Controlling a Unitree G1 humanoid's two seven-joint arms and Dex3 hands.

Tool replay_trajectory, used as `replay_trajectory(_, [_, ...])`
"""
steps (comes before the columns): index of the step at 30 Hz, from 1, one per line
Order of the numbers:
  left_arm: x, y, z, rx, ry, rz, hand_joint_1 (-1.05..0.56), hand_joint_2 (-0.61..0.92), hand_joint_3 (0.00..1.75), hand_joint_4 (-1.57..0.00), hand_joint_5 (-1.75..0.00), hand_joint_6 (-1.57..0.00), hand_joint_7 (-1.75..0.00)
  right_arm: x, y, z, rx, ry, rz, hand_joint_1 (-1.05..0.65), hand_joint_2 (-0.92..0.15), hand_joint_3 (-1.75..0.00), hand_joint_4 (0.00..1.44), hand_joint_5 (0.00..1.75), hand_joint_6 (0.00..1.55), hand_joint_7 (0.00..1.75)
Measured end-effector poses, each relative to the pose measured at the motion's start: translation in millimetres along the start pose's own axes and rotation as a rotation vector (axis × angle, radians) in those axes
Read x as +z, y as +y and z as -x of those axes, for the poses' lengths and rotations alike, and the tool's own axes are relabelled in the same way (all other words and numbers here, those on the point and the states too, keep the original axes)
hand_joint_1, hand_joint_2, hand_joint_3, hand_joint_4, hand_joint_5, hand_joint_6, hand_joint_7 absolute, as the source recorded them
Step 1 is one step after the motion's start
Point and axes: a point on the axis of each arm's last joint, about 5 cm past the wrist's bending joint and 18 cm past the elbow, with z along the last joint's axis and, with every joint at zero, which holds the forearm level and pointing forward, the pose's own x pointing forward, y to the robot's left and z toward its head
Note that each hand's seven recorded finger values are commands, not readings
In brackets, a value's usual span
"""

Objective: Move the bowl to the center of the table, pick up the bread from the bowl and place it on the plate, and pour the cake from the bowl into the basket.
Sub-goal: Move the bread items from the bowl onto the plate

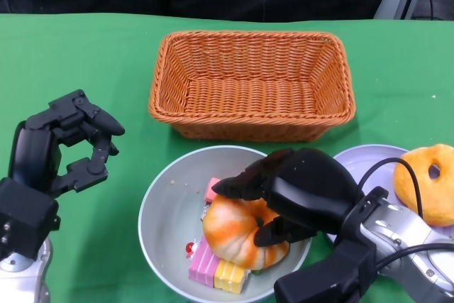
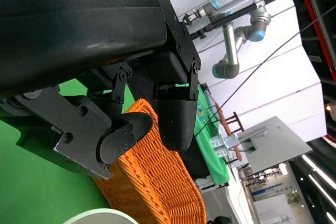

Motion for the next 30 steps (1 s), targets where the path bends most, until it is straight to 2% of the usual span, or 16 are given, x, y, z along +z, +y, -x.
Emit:
replay_trajectory(6, [0.0,-0.3,0.0,0.001,0.000,-0.001,-0.01,0.59,1.05,-0.79,-1.51,-0.83,-1.32,0.7,-2.5,-2.0,0.048,0.015,0.034,-0.66,-0.88,-0.01,0.58,0.00,0.57,0.00])
replay_trajectory(20, [1.0,-2.4,-0.8,-0.004,-0.005,-0.003,0.01,0.58,1.06,-0.79,-1.51,-0.82,-1.32,5.0,-6.6,-7.7,0.096,0.002,0.115,-0.68,-0.86,0.00,0.54,0.00,0.54,0.00])
replay_trajectory(25, [1.0,-3.1,-0.8,0.005,-0.005,-0.001,0.00,0.58,1.07,-0.79,-1.49,-0.83,-1.33,8.2,-10.8,-14.5,0.192,-0.003,0.146,-0.69,-0.86,0.00,0.55,0.02,0.52,0.01])
replay_trajectory(30, [1.0,-3.2,-0.8,0.005,-0.005,-0.001,0.00,0.58,1.08,-0.80,-1.49,-0.82,-1.33,8.1,-12.1,-16.8,0.213,0.003,0.153,-0.69,-0.86,0.00,0.56,0.02,0.52,0.00])
